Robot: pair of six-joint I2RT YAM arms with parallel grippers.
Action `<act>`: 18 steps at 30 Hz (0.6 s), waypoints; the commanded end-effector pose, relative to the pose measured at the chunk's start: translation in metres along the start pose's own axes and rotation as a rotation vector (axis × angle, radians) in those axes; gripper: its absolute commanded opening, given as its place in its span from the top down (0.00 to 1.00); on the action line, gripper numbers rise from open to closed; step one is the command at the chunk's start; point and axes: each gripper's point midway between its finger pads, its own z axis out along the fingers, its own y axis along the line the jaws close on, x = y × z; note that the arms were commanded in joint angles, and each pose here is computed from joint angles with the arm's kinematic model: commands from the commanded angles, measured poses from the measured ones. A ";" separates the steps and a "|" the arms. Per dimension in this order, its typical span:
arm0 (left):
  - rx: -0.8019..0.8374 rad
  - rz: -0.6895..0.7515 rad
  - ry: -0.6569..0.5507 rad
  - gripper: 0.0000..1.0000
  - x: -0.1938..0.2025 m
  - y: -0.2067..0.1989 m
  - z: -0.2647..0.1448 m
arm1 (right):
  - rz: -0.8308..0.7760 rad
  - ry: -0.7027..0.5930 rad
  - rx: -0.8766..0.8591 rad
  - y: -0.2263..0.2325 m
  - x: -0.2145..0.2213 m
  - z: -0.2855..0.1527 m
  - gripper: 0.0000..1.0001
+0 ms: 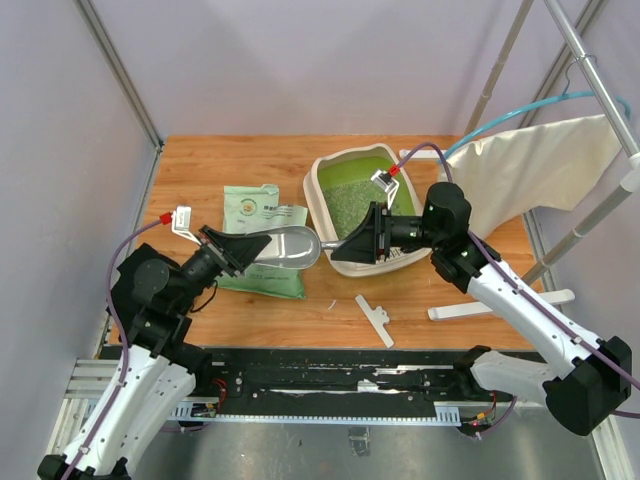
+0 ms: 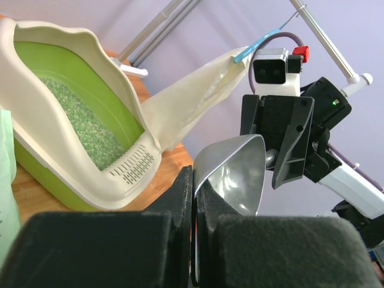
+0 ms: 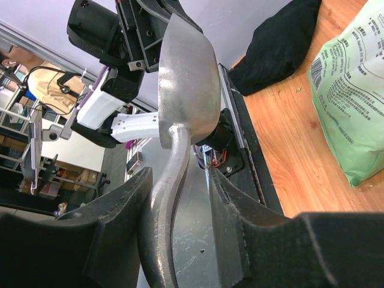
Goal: Fill the litter box with clean litter
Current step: Pick up the spatula from the center of the board.
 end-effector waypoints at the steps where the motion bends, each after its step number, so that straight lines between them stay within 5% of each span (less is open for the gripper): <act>1: 0.079 0.029 -0.031 0.99 -0.011 -0.020 0.002 | -0.058 -0.007 -0.051 0.017 -0.008 0.005 0.54; 5: 0.085 0.033 -0.017 1.00 -0.009 -0.021 0.003 | -0.060 -0.026 -0.040 0.015 -0.012 0.006 0.49; 13: 0.076 0.052 -0.019 1.00 -0.012 -0.020 0.005 | -0.058 -0.035 -0.050 0.017 -0.015 0.007 0.58; 14: 0.071 0.056 -0.019 0.99 -0.012 -0.019 0.005 | -0.059 -0.037 -0.050 0.018 -0.016 0.007 0.62; 16: 0.061 0.061 -0.028 1.00 -0.014 -0.018 0.005 | -0.063 -0.035 -0.056 0.019 -0.016 0.007 0.90; 18: 0.053 0.065 -0.037 1.00 -0.015 -0.017 0.004 | -0.061 -0.024 -0.069 0.022 -0.016 0.007 0.88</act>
